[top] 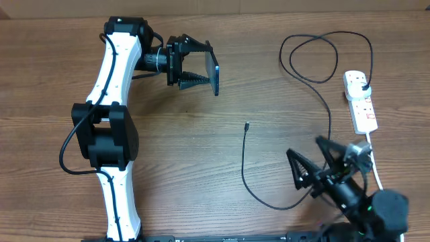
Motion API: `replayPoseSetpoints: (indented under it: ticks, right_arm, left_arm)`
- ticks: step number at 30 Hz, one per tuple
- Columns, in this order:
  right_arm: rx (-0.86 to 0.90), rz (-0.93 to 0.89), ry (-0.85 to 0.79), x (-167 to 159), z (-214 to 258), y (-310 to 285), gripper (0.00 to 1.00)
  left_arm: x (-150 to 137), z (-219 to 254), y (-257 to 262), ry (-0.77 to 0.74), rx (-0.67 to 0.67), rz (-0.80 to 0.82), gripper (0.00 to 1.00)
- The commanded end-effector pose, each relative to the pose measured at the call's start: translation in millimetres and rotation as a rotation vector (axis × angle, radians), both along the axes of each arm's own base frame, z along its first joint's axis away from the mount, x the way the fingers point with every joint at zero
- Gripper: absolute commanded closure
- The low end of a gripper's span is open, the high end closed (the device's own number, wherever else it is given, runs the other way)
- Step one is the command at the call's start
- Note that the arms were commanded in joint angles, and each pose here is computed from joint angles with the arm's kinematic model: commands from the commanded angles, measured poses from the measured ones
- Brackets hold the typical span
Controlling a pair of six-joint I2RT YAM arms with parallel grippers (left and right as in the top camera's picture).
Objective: Plug charger to phone and switch on socket
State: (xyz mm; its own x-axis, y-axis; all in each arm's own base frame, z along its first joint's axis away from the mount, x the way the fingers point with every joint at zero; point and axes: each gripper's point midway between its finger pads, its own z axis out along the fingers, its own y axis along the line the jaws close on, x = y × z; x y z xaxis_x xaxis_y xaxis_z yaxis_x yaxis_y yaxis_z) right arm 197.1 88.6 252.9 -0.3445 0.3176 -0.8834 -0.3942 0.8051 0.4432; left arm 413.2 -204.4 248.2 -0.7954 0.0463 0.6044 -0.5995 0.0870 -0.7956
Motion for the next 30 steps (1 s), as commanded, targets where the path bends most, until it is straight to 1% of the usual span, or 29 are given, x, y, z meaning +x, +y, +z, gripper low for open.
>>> replayPoseSetpoints:
  ticks: [1,3,4,6,7,10,13,14,18,21,30]
  right_arm:
    - [-0.189,-0.157,0.156,9,27,-32,0.00]
    - [-0.199,-0.126,0.302,13,30,-29,0.00]
    - [-0.182,-0.070,0.347,14,31,-19,0.00]
    - [-0.107,0.105,0.423,12,28,9,0.00]
    - [-0.083,0.152,0.458,12,23,17,0.00]
    - [-0.070,0.174,0.538,24,8,20,0.00]
    - [-0.096,0.046,0.691,33,-22,2,0.03]
    - [-0.122,-0.051,0.773,35,-39,-12,0.03]
    - [-0.165,-0.245,0.890,34,-61,-41,0.03]
    - [-0.173,-0.258,0.909,32,-64,-43,0.00]
    - [-0.168,-0.258,0.913,32,-64,-43,0.00]
  left_arm:
    - [1,27,2,-0.036,-0.056,0.020,0.31]
    - [1,27,2,-0.036,-0.056,0.020,0.31]
    - [1,27,2,-0.036,-0.056,0.020,0.31]
    - [1,27,2,-0.035,-0.056,0.020,0.31]
    - [1,27,2,-0.035,-0.056,0.020,0.31]
    - [1,27,2,-0.035,-0.056,0.020,0.31]
    - [1,27,2,-0.035,-0.056,0.020,0.31]
    - [1,27,2,-0.035,-0.056,0.020,0.31]
    - [1,27,2,-0.035,-0.056,0.020,0.31]
    - [1,27,2,-0.035,-0.056,0.020,0.31]
    - [1,27,2,-0.035,-0.056,0.020,0.31]
